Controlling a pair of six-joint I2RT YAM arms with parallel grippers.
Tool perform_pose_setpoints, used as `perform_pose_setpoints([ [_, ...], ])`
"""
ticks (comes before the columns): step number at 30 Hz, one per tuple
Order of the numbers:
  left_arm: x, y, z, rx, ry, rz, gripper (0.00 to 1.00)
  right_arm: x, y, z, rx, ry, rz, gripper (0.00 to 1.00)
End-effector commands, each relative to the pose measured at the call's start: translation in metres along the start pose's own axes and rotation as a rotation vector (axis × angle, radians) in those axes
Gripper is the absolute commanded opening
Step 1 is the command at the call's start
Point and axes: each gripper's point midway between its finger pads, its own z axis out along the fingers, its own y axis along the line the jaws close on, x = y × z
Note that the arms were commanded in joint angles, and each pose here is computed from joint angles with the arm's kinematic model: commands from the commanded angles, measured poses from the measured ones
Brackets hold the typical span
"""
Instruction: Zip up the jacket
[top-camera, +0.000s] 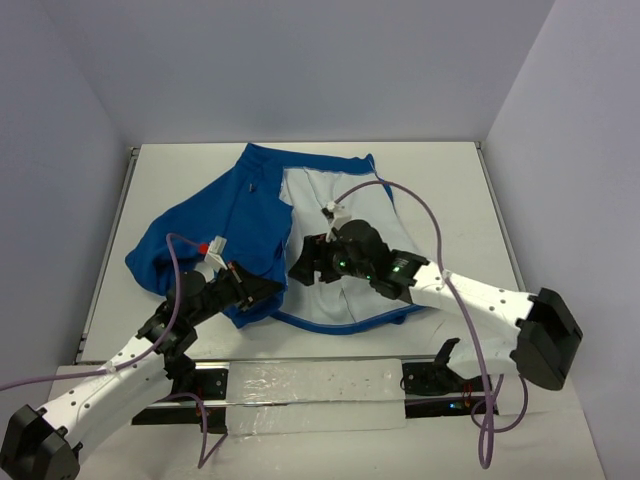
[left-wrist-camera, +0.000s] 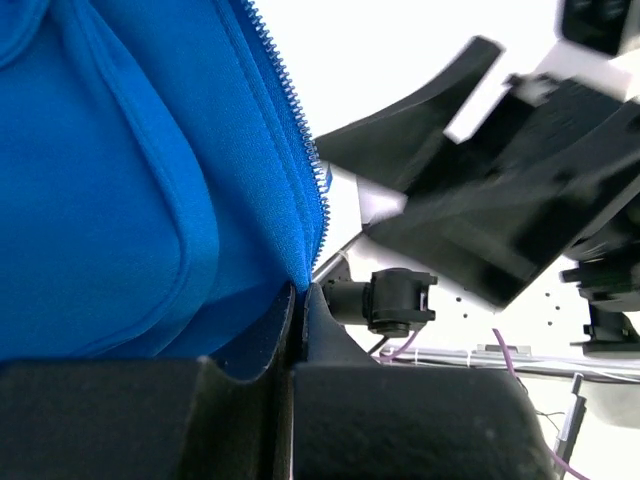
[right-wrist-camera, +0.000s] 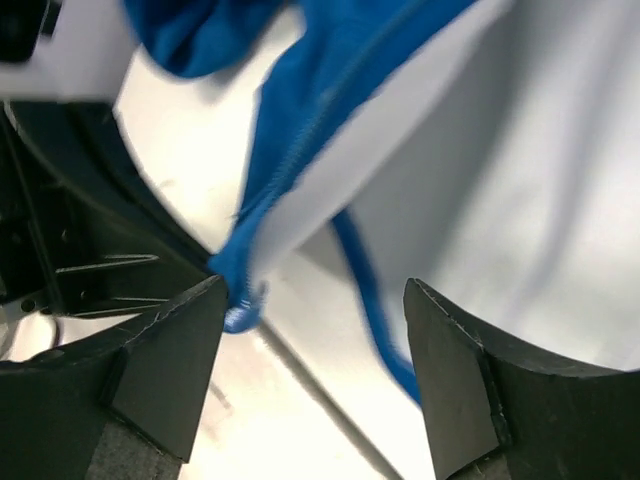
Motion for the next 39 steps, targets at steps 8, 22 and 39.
perform_pose_setpoints([
  [8, -0.033, -0.006, 0.004, 0.015, -0.169, 0.025, 0.0, -0.012, -0.221, -0.155, 0.805, -0.275, 0.394, 0.82],
  [22, -0.045, -0.013, 0.016, -0.083, -0.14, 0.125, 0.0, 0.061, -0.273, -0.159, 0.722, -0.499, 0.861, 0.84],
  [39, -0.046, -0.013, 0.012, -0.102, -0.14, 0.137, 0.0, 0.087, -0.274, -0.169, 0.724, -0.616, 0.989, 0.92],
])
